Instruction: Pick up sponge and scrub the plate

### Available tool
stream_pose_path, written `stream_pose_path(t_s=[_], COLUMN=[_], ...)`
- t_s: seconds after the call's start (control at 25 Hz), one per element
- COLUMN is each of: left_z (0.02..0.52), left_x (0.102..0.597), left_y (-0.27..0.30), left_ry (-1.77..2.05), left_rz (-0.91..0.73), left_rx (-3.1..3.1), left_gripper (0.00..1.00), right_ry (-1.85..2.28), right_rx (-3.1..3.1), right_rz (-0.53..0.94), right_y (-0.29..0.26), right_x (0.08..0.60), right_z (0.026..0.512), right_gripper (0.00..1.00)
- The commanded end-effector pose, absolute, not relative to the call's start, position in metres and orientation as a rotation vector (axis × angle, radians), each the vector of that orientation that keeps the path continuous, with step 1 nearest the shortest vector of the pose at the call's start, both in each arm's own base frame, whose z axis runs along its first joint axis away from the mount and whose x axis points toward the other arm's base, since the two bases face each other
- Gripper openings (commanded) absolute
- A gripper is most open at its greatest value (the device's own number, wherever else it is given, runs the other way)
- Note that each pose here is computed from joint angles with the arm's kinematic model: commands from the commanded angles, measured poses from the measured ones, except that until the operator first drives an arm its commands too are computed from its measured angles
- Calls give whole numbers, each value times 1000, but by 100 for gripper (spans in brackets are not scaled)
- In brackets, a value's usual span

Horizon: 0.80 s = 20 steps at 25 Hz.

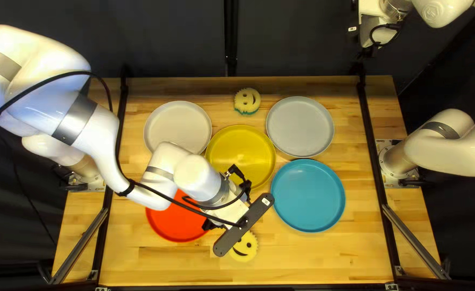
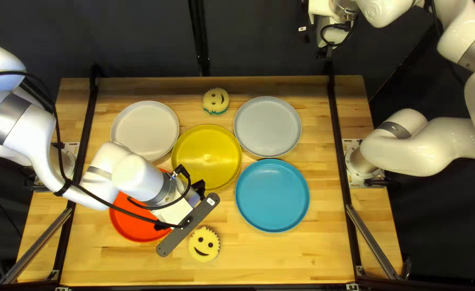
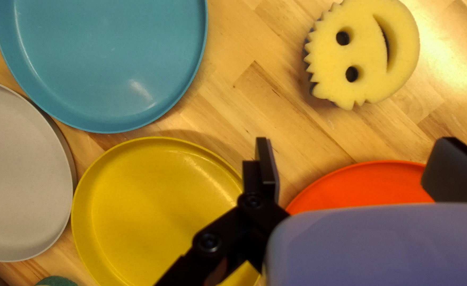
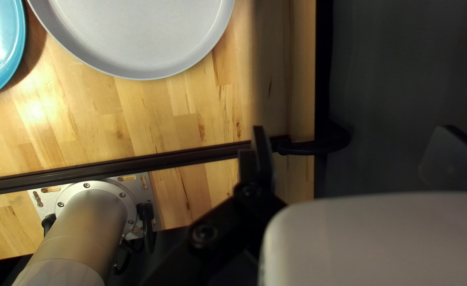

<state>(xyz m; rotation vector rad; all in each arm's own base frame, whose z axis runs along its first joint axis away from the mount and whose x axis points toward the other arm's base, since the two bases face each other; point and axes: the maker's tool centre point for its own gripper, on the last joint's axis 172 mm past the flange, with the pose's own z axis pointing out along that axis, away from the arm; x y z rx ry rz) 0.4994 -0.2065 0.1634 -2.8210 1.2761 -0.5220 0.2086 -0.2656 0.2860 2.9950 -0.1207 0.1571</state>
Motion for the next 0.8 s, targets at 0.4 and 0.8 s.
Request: stream_pose_path(t_s=[0.4, 0.8], left_z=[135, 68], left_x=[496, 487], left_y=[-271, -310], left_ry=[1259, 1241], left_rz=[-386, -397], left_rx=[-2700, -2637], left_gripper=[100, 100], right_ry=[-121, -121], right_rx=[2995, 2995], right_rz=[157, 157], right_y=[-266, -266], right_x=[209, 209], right_z=[286, 286], right_gripper=[100, 100])
